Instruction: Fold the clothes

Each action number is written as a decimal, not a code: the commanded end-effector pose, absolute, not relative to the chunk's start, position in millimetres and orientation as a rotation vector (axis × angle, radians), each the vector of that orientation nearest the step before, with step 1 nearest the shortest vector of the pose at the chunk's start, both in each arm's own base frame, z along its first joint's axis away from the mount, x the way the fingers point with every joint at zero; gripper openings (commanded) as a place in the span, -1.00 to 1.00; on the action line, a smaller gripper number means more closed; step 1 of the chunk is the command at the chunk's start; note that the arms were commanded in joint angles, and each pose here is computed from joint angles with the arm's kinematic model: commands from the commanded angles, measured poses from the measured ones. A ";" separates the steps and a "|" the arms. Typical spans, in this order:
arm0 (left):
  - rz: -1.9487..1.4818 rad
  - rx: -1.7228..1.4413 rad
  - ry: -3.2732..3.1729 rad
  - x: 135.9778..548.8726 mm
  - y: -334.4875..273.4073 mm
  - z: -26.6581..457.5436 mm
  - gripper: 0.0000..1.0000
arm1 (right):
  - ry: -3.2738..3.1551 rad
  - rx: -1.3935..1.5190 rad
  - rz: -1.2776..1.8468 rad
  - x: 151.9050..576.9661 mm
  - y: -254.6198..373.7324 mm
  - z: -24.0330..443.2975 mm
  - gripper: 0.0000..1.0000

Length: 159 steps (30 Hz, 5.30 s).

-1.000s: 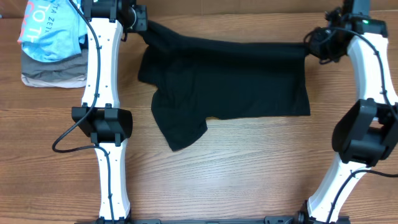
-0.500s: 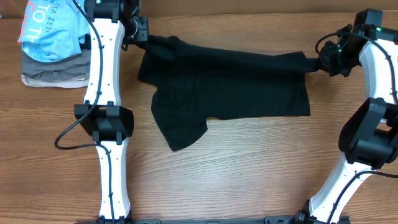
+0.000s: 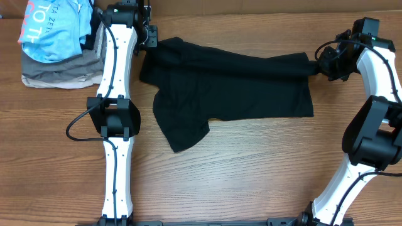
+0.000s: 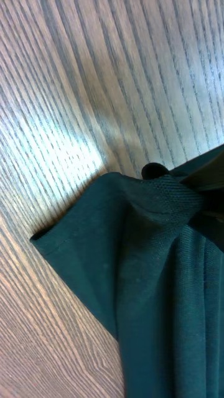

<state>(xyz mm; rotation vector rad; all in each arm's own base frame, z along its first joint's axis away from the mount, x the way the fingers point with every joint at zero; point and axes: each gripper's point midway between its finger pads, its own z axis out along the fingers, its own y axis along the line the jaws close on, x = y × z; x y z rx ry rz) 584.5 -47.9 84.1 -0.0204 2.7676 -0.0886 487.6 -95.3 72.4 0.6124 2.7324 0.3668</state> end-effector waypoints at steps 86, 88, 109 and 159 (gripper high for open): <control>-0.254 0.551 3.201 258.5 -137.2 28.4 0.87 | 2.550 0.785 0.421 318.5 -49.9 156.8 0.55; -0.241 0.568 3.187 257.7 -138.6 21.6 0.87 | 2.551 0.785 0.421 318.6 -49.9 156.2 0.55; -0.179 0.660 3.225 242.7 -151.8 -20.5 -0.92 | 2.527 0.772 0.418 324.5 -51.7 158.7 0.43; -0.051 0.149 3.027 374.9 -81.0 146.2 -0.92 | 2.895 1.018 0.079 327.2 -55.1 -5.6 -0.92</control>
